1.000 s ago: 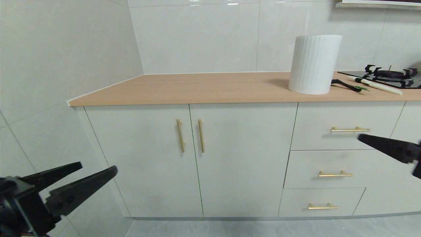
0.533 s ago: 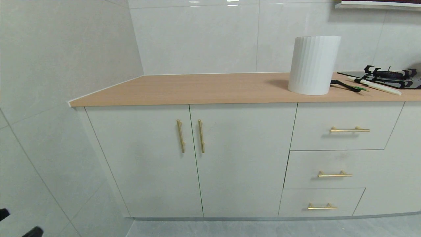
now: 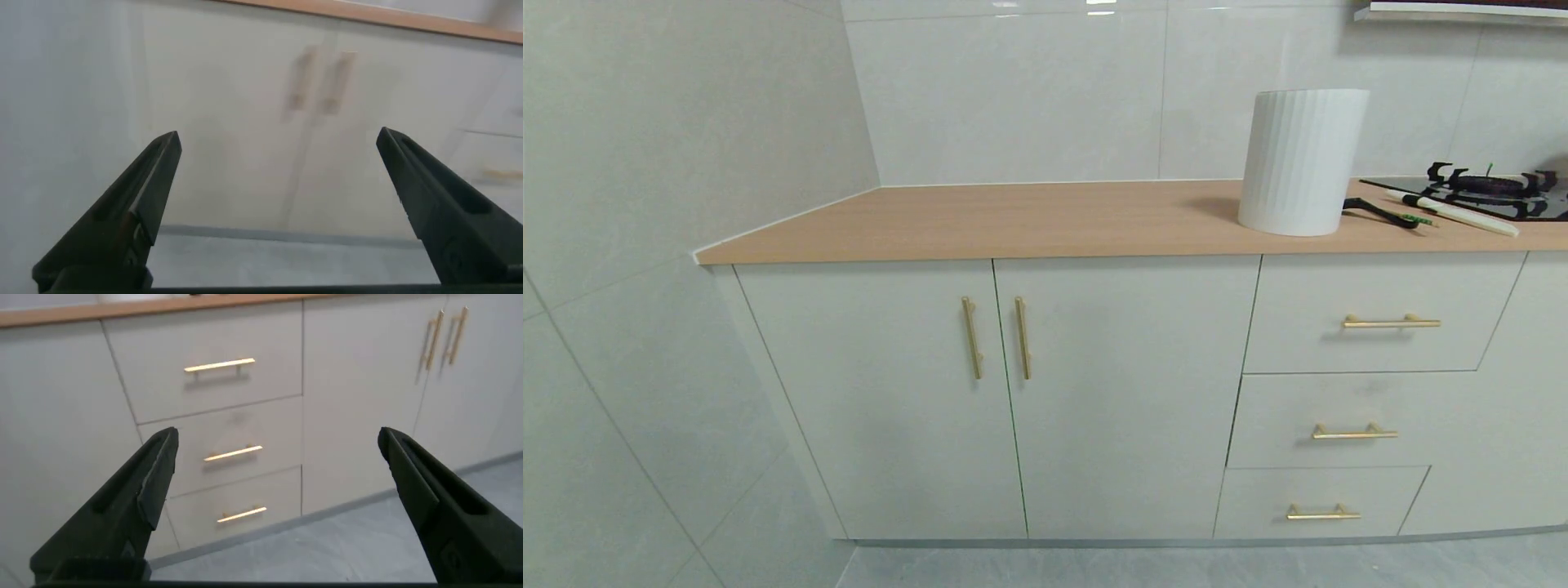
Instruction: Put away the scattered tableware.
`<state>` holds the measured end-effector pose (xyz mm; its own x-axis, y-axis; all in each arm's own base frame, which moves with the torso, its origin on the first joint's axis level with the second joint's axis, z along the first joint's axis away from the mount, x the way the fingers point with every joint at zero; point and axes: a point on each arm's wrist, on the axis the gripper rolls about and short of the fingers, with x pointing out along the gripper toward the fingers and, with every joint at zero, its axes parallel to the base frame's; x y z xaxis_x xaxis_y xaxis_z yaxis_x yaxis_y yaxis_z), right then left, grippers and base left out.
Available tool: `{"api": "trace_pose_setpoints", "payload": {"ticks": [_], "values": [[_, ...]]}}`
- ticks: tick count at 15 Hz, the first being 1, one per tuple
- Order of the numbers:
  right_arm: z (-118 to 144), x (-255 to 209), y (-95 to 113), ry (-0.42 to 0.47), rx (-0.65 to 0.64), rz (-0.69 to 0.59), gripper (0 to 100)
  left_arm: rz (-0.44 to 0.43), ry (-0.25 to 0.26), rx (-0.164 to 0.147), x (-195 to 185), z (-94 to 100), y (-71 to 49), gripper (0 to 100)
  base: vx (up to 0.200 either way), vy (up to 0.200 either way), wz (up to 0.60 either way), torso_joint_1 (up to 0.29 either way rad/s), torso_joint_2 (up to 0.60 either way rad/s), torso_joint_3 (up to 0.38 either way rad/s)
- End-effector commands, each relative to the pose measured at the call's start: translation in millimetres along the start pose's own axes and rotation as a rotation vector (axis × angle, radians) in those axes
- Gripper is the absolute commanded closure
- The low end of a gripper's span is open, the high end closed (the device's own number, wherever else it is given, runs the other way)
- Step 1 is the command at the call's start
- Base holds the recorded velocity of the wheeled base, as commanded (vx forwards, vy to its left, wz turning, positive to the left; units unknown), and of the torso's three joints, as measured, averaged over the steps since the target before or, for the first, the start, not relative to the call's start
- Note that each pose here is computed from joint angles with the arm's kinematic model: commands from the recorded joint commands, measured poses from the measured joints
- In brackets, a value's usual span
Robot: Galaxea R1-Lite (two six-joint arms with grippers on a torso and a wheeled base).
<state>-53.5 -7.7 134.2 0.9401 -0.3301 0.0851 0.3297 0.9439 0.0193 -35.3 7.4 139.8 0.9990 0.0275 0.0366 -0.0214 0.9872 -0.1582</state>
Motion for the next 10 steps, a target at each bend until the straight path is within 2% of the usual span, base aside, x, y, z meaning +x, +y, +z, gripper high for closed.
{"api": "trace_pose_setpoints", "payload": {"ticks": [1,2,3,4,5,6,7,8,9,10], "values": [[-14,6,2,0.003,-0.002,-0.004,0,0.076,-0.015,0.013,0,-12.2,-0.2,0,0.000,0.000,0.00,0.000,0.00,0.000],[-16,9,3,-0.019,0.004,-0.001,0,0.088,-0.047,0.045,-5,-18.2,-0.7,0,0.000,0.000,0.00,0.000,0.00,0.000],[-22,13,5,-0.031,0.003,0.020,0,0.062,-0.029,0.118,-4,-31.2,-0.3,0,0.000,0.000,0.00,0.000,0.00,0.000],[-28,15,7,-0.020,-0.003,0.049,0,0.071,-0.013,0.139,-1,-36.7,0.6,0,0.000,0.000,0.00,0.000,0.00,0.000],[-39,18,9,0.010,-0.011,0.085,0,0.076,0.001,0.146,1,-43.4,1.7,0,0.000,0.000,0.00,0.000,0.00,0.000],[-53,22,11,0.034,-0.021,0.099,0,0.063,0.035,0.163,6,-55.5,3.2,0,0.000,0.000,0.00,0.000,0.00,0.000],[-56,23,12,0.037,-0.015,0.142,0,-0.012,0.028,0.185,8,-59.0,2.0,0,0.000,0.000,0.00,0.000,0.00,0.000],[-56,23,12,0.038,-0.014,0.164,0,-0.038,0.030,0.187,9,-60.7,1.7,0,0.000,0.000,0.00,0.000,0.00,0.000],[-56,22,14,0.039,-0.015,0.249,0,-0.103,0.049,0.195,10,-65.7,0.9,0,0.000,0.000,0.00,0.000,0.00,0.000],[-60,22,16,0.071,-0.022,0.336,0,-0.116,0.051,0.205,10,-65.9,0.7,0,0.000,0.000,0.00,0.000,0.00,0.000]]}}
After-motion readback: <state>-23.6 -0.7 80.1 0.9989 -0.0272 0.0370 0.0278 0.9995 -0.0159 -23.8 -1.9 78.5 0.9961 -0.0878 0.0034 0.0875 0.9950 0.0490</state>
